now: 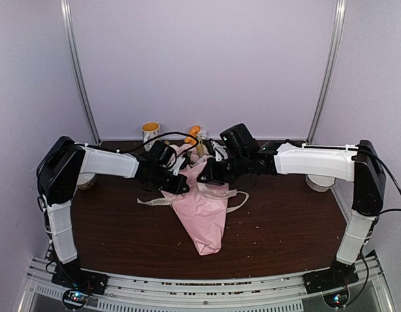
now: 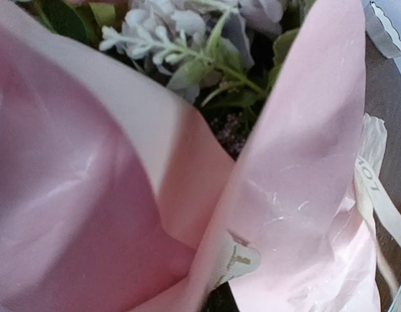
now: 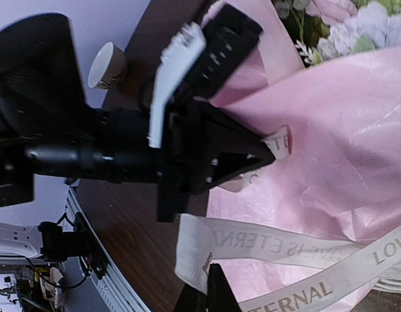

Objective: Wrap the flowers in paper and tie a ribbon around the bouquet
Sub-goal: Cross the ribbon over the folded bouquet.

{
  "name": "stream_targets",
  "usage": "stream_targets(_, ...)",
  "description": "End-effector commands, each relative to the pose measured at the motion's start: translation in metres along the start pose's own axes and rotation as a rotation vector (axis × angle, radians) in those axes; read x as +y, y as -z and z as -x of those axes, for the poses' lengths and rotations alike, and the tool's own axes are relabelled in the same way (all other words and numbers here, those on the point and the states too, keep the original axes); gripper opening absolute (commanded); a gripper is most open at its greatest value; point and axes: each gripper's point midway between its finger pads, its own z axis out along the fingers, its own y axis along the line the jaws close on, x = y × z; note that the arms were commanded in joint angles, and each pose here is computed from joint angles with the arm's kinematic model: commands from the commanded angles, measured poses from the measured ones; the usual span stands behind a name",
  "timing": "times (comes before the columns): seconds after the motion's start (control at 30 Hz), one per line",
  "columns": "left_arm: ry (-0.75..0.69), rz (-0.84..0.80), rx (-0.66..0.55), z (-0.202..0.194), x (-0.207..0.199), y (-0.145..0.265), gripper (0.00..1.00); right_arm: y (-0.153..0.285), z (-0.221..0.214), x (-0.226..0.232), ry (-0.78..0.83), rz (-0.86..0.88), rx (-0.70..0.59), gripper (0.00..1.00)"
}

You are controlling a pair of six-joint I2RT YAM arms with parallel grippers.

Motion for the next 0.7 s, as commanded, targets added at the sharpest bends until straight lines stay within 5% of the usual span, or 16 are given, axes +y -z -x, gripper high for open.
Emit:
stream_targets(0.0,0.021,-0.038,0.005,-0.006,-0.002,-0.008,0.0,0.036,0.043,0.036,0.08,0.044,-0.13,0.0)
stream_targets(0.33,0.025,-0.032,-0.023,-0.012,-0.002,0.005,0.0,0.006,0.082,0.019,0.024,-0.039,-0.15,0.01)
stream_targets(0.5,0.024,-0.044,-0.034,-0.01,-0.005,0.008,0.0,-0.01,0.071,-0.013,0.03,-0.155,-0.074,0.31)
stream_targets(0.67,0.015,-0.051,-0.039,-0.011,-0.007,0.009,0.0,0.006,0.074,-0.027,0.042,-0.193,-0.077,0.4)
